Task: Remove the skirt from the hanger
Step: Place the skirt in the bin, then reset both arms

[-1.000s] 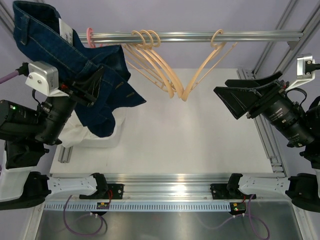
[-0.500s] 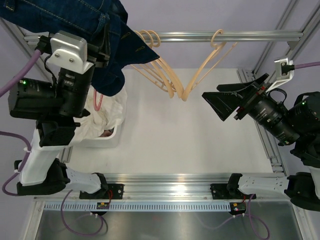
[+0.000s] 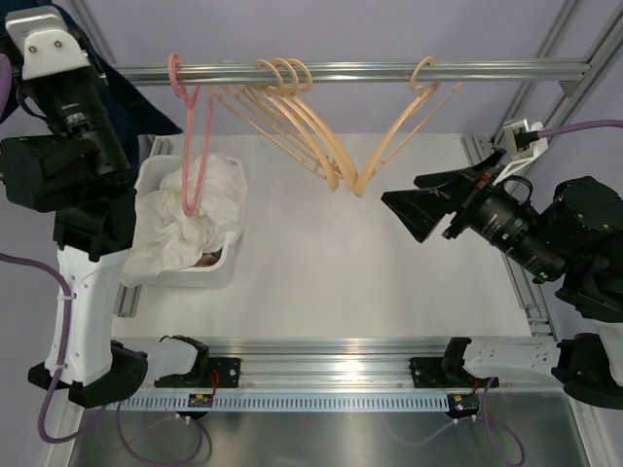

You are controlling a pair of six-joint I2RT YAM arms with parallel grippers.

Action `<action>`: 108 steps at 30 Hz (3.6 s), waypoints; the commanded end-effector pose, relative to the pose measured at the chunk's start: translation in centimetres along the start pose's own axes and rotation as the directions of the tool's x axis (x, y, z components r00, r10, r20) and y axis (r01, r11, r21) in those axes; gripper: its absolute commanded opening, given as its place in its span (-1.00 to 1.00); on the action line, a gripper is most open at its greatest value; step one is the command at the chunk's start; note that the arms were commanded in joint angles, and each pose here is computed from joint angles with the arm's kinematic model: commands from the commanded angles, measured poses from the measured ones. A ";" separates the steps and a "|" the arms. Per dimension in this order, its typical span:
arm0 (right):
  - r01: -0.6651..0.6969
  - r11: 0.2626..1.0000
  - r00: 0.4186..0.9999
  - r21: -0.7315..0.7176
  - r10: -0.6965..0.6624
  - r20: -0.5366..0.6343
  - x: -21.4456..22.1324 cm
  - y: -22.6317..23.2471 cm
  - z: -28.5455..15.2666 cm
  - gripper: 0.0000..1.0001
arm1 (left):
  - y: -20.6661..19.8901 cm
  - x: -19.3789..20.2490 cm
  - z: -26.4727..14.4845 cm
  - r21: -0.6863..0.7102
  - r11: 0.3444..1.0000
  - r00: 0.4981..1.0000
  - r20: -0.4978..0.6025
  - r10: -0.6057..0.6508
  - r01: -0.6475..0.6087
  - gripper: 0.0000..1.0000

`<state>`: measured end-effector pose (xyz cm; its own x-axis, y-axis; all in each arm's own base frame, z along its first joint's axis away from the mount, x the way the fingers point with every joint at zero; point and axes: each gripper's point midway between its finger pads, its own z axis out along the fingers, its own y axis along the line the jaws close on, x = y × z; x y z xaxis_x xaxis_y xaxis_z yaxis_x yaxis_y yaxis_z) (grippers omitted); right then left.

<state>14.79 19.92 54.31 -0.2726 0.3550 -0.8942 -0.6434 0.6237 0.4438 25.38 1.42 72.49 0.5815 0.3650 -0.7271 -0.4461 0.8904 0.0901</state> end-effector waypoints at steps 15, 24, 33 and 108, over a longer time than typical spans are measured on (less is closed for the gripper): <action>-0.002 0.999 1.000 -0.052 0.001 -0.020 -0.7 0.6 -2.5 0.99 | -1.9 19.4 -7.0 -0.100 0.979 0.875 -0.438 -0.205 0.179 -1.00; -0.015 1.000 1.000 -0.016 0.015 0.007 -1.6 -1.0 -6.0 0.99 | -4.3 28.1 -10.3 -0.095 0.965 0.785 -0.565 -0.253 0.243 -1.00; -0.029 1.000 0.999 -0.004 0.029 0.024 -1.8 -1.6 -6.9 0.99 | -11.0 37.4 -16.8 -0.124 0.869 0.497 -0.778 -0.385 0.479 -1.00; 0.083 0.965 0.910 0.248 0.028 -0.413 12.8 -6.2 -0.9 0.99 | 1.6 21.8 -21.6 -0.431 0.795 0.423 -0.682 -0.597 0.426 0.98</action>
<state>14.75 19.52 40.81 -0.5386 0.0652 -0.8401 -0.4741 0.8007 0.3661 23.16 4.75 39.80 0.0036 -0.5613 -0.8276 -0.4109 0.7537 -0.5130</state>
